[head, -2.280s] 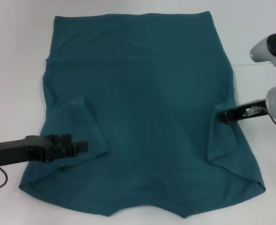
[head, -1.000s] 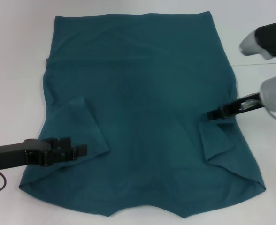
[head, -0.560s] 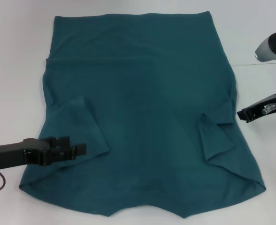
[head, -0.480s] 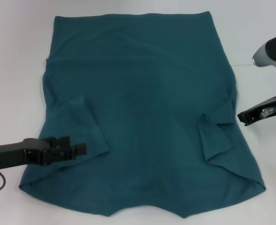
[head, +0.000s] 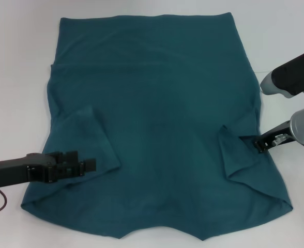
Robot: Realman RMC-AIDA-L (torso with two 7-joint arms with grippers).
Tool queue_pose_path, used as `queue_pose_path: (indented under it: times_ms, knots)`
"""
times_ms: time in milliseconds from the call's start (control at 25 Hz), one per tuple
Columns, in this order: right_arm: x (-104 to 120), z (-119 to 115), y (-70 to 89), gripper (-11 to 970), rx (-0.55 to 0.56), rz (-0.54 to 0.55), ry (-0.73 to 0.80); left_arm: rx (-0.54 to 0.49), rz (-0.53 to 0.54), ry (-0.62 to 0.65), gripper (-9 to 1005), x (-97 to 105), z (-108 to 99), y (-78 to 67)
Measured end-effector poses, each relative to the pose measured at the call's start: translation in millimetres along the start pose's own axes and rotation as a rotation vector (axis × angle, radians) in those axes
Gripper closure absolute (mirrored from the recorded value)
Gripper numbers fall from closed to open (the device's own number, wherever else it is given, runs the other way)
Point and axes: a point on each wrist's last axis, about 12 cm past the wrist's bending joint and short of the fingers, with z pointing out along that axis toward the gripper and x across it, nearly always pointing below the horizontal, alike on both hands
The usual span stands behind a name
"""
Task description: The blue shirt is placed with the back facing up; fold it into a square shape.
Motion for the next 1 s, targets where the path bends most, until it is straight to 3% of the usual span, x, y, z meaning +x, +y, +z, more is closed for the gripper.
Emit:
queue_pose_path:
  times_ms: [560, 1000]
  knots:
    - [-3.7, 5.6, 13.4, 960, -0.071, -0.010, -0.013, 0.011, -0.001, 0.002, 149, 0.5, 1.0, -1.4]
    - [-16.2, 5.1, 35.8, 960, -0.225, -0.021, -0.040, 0.010, 0.001, 0.002, 148, 1.0, 0.7, -1.4]
